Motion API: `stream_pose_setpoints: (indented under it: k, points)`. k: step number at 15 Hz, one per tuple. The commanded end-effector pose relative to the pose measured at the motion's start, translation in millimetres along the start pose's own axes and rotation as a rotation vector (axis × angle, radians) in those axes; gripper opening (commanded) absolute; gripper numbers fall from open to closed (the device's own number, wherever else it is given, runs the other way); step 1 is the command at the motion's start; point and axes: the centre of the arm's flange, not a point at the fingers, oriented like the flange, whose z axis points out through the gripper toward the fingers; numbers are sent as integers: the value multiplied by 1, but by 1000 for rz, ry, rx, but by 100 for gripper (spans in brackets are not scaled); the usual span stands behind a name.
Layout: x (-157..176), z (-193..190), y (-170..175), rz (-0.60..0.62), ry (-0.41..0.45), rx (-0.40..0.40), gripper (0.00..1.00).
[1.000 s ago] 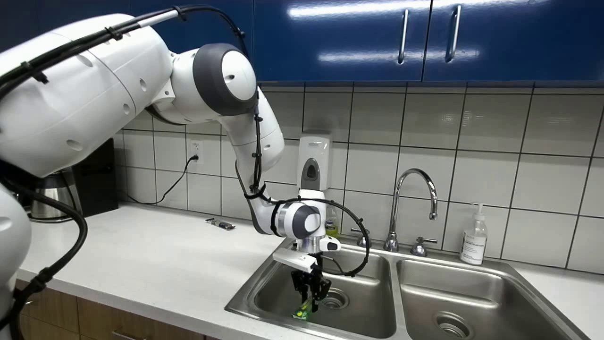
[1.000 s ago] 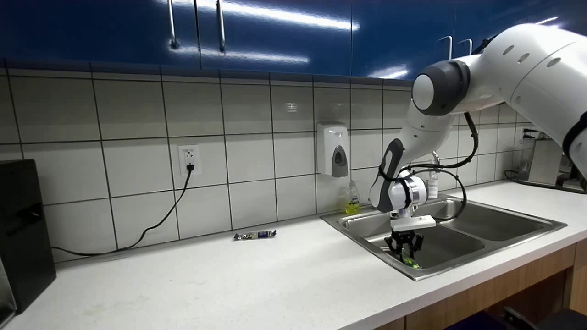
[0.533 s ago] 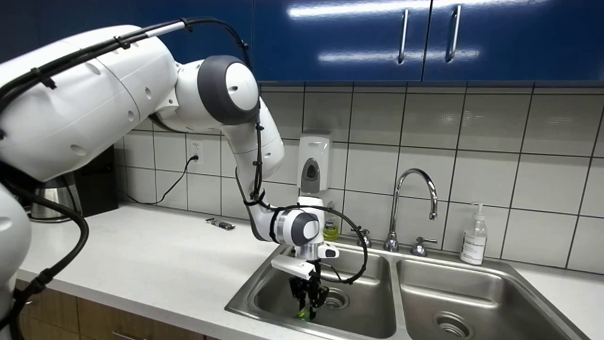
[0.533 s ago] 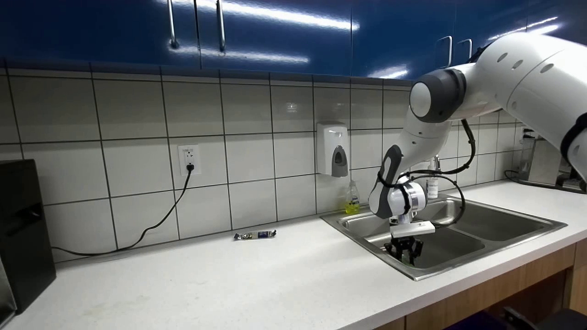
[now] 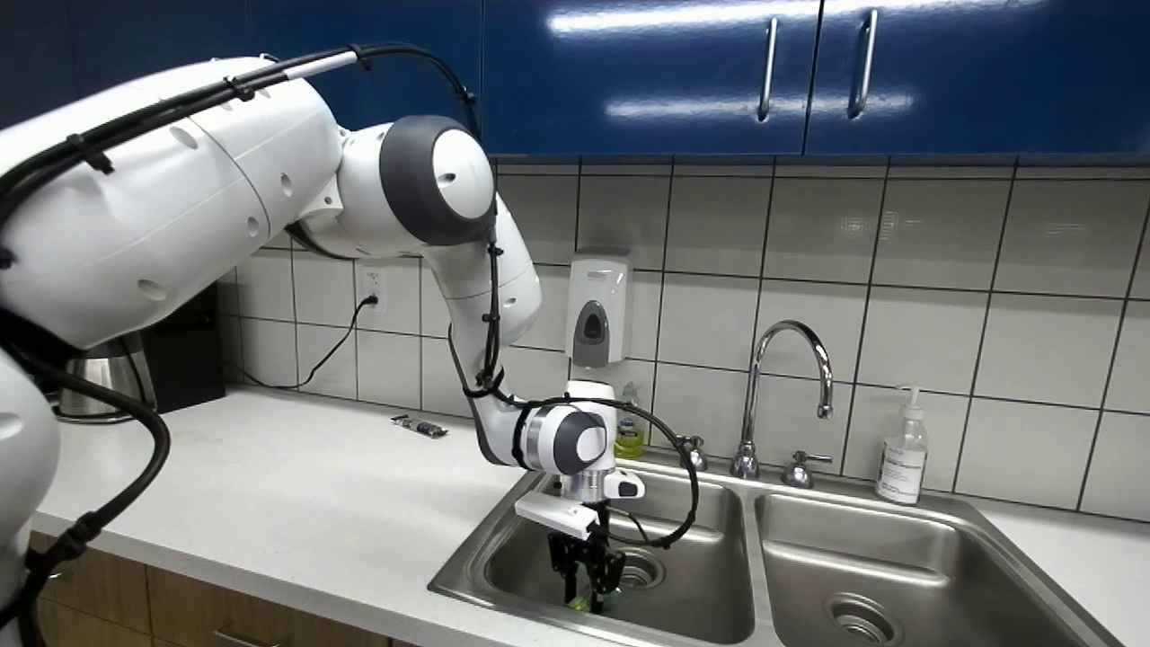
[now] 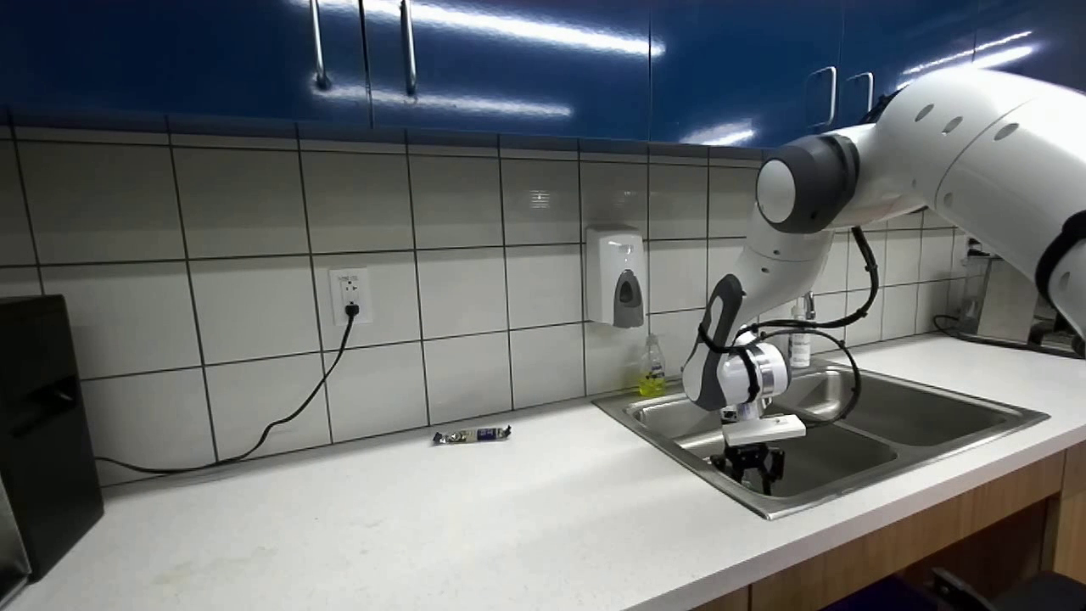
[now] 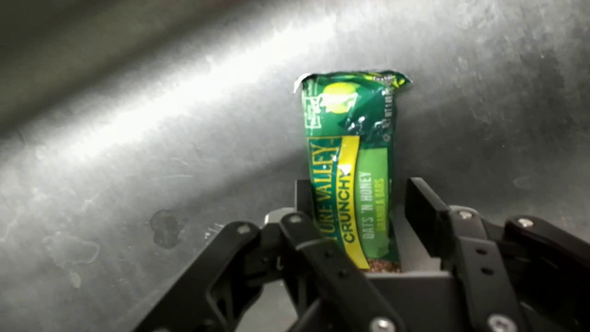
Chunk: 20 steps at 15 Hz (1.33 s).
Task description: Put the green packet inside the left sink
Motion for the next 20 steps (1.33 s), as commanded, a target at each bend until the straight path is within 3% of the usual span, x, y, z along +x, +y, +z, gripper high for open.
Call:
stream_pose_setpoints:
  k: [1, 3, 4, 15, 20]
  points:
    - [-3, -16, 0, 26, -11, 18, 88]
    - [-9, -29, 2, 26, -4, 18, 99]
    - [-12, -35, 3, 26, 1, 16, 100]
    - [-86, -181, 31, 78, 112, 48, 100]
    - [-128, -233, 15, -8, 169, 63, 100]
